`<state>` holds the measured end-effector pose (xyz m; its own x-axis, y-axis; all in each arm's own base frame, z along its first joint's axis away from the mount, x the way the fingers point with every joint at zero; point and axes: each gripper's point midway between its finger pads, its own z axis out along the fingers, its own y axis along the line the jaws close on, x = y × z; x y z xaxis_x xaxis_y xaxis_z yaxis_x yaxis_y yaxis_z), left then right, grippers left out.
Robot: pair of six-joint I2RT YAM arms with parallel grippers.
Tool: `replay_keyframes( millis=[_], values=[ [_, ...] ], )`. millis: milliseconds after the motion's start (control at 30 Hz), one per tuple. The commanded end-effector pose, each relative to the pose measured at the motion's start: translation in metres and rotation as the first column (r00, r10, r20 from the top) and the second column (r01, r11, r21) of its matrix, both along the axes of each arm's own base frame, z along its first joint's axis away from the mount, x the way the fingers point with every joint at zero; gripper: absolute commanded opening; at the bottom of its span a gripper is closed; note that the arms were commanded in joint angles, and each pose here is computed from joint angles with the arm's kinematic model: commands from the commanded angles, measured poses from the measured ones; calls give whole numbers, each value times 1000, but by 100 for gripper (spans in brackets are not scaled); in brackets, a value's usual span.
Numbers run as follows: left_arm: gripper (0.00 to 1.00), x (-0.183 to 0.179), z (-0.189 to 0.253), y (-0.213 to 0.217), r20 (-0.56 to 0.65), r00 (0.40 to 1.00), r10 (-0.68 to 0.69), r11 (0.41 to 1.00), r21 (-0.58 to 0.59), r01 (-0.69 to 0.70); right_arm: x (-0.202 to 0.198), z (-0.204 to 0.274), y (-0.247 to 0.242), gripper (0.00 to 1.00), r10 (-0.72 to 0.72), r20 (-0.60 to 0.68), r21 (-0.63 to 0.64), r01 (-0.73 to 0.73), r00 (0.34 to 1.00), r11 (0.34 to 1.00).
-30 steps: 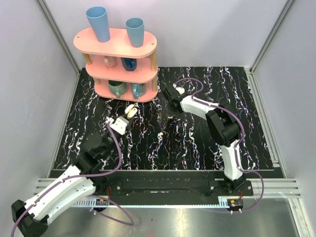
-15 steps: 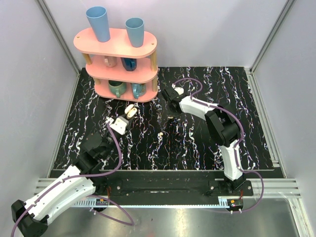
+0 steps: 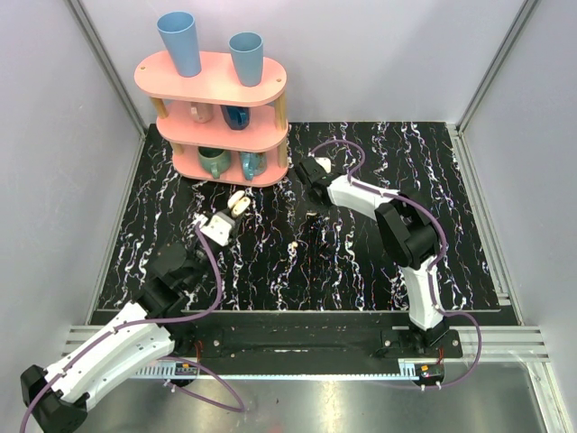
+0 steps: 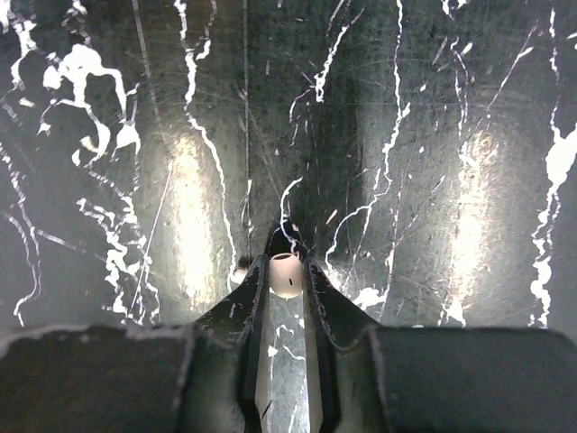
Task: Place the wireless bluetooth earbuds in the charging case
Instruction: Pick up the right earbud from the center of the board, then place the right earbud in the right side groove of the charging case.
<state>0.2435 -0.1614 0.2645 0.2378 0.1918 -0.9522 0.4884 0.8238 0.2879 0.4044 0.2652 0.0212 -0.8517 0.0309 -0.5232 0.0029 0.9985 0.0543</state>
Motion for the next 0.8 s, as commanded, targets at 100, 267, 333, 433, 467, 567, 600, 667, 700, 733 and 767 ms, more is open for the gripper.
replay_keyframes(
  millis=[100, 267, 333, 433, 467, 567, 600, 667, 700, 733, 767],
  values=[
    [0, 1, 16, -5, -29, 1000, -12, 1000, -22, 11, 2, 103, 5, 5, 169, 243, -46, -163, 955, 986],
    [0, -2, 20, -10, -32, 999, -44, 999, -30, 43, -15, 156, 2, 0, 255, 351, -66, -248, 901, 966],
    [0, -4, 21, -14, -40, 997, -68, 997, -24, 67, -21, 178, 7, 0, 308, 404, -94, -296, 861, 950],
    [0, -6, 22, -20, -64, 993, -97, 995, -17, 96, -32, 226, 6, 0, 333, 524, -111, -325, 784, 939],
    [0, -6, 22, -22, -70, 992, -108, 994, -12, 107, -44, 246, 8, 0, 348, 569, -110, -351, 745, 930],
    [0, -8, 21, -31, -106, 983, -152, 988, 3, 153, -64, 285, 15, 0, 420, 644, -162, -422, 639, 892],
    [0, -7, 17, -32, -125, 981, -149, 988, 13, 152, -67, 292, 15, 0, 452, 650, -205, -431, 612, 879],
    [0, -12, 20, -41, -130, 969, -209, 977, 10, 212, -76, 310, 18, 0, 472, 673, -231, -444, 569, 865],
    [0, -13, 20, -43, -139, 966, -219, 975, 8, 222, -84, 314, 25, 0, 509, 675, -262, -471, 535, 842],
    [0, -14, 22, -46, -141, 961, -237, 971, 5, 240, -89, 323, 27, 0, 514, 692, -271, -477, 508, 836],
    [0, -14, 22, -47, -142, 960, -243, 969, 5, 246, -93, 328, 31, 0, 530, 696, -288, -487, 485, 824]
  ],
)
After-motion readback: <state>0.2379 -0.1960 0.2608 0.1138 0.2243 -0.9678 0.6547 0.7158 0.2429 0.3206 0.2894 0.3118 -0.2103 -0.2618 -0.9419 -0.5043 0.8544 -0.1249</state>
